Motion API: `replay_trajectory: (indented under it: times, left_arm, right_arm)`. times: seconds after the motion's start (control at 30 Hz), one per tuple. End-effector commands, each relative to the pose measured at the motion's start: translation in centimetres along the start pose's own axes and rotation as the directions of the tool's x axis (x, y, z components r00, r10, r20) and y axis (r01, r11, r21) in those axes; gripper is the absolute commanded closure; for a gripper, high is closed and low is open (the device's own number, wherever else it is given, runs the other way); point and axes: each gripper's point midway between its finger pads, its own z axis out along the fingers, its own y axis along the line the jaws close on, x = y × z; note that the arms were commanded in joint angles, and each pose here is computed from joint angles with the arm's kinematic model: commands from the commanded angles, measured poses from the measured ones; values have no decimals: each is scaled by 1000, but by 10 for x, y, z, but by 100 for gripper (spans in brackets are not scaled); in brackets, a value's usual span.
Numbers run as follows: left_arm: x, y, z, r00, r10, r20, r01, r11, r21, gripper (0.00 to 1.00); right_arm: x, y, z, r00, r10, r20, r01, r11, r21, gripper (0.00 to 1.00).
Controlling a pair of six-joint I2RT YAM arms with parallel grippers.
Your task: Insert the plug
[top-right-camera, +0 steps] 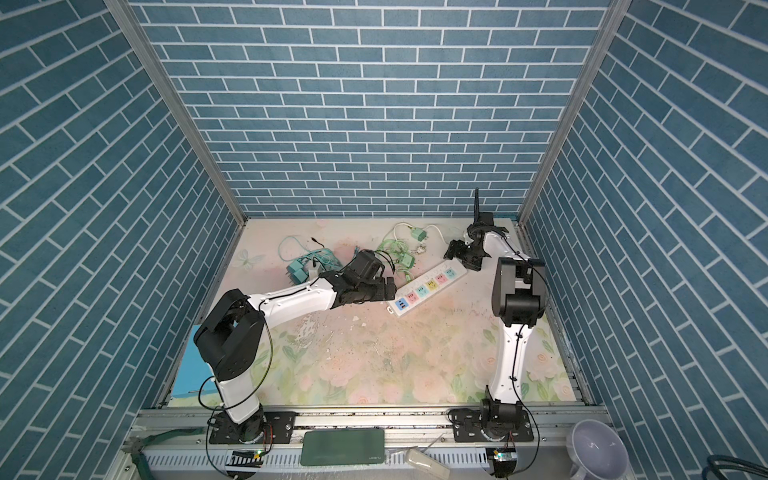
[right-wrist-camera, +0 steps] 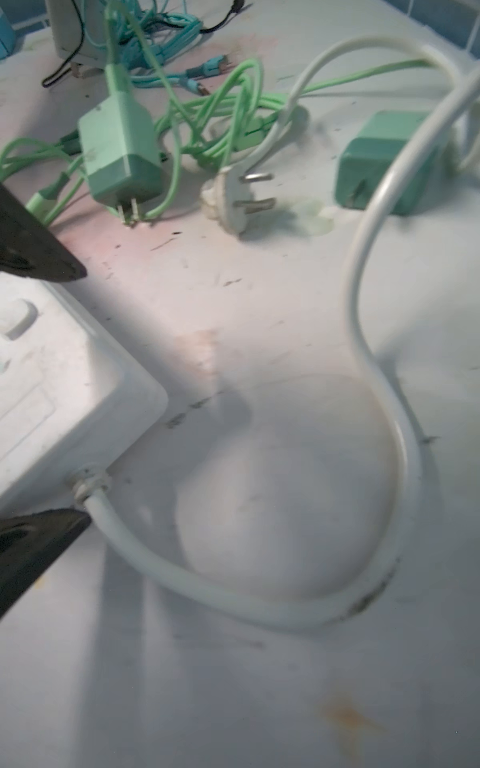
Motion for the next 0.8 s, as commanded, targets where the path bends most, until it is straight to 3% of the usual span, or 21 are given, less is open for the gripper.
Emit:
replay_trajectory:
  times: [0.0, 0.37, 0.77]
  left_arm:
    - [4, 26, -5, 999, -47, -4, 46, 997, -67, 3]
    - [14, 79, -19, 996, -87, 20, 89, 984, -157, 3]
    - [6, 113, -7, 991, -117, 58, 125, 975, -181, 4]
  right_arm:
    - [59, 10, -3, 989, -15, -148, 17, 1000, 12, 16]
    - [153, 58, 1, 965, -100, -243, 108, 994, 20, 16]
    - [172, 80, 11, 969, -89, -232, 84, 996, -31, 16]
